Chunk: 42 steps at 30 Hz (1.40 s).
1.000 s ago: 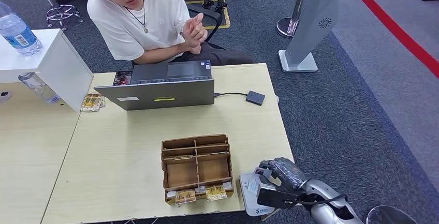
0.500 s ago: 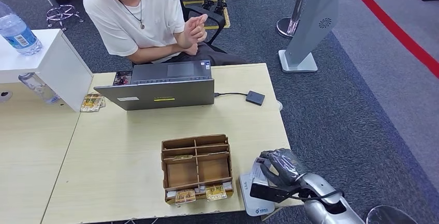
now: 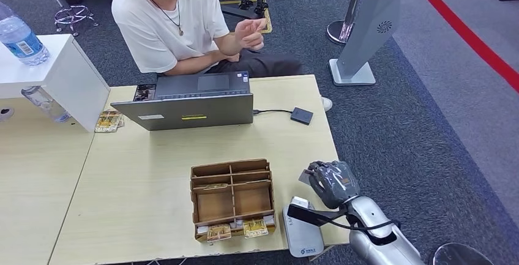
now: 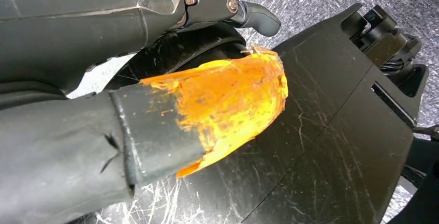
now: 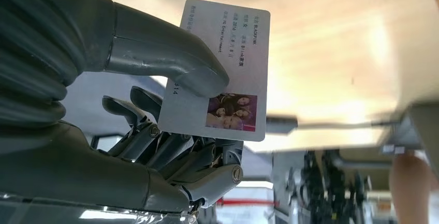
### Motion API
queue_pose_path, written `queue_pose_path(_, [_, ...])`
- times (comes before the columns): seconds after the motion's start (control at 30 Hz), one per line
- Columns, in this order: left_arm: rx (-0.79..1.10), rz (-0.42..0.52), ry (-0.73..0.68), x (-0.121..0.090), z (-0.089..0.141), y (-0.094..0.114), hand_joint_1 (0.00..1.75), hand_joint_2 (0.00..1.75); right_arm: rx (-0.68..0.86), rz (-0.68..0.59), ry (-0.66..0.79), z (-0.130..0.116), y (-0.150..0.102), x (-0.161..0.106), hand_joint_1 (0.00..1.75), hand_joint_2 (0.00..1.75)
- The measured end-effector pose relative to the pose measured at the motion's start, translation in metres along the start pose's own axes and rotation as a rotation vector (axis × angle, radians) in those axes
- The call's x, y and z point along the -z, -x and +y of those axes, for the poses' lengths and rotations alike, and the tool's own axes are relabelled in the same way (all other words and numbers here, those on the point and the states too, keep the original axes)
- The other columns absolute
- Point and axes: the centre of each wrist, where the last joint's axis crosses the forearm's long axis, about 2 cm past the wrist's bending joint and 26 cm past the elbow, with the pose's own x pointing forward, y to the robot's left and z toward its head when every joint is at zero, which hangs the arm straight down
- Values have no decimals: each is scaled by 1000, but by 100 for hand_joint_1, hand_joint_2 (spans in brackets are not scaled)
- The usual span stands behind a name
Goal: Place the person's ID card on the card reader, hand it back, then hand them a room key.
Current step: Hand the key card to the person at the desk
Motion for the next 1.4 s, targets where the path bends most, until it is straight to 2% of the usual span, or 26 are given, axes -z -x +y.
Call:
queue_pose_path(0.4, [102,10,10,0,2,-2,0,0,-145,-69,211,-12,-22,37,175,175])
queue_pose_path(0.87, [159,13,15,0,2,-3,0,0,-137,-77,393,-45,-49,92,175,175])
queue_pose_path(1.33, [152,12,11,0,2,-3,0,0,-124,-95,494,-70,-70,129,175,175])
queue_pose_path(1.37, [153,12,11,0,2,-3,0,0,-122,-95,497,-71,-71,131,172,175])
queue_pose_path(1.4, [155,12,12,0,2,-3,0,0,-121,-96,499,-71,-72,132,138,175])
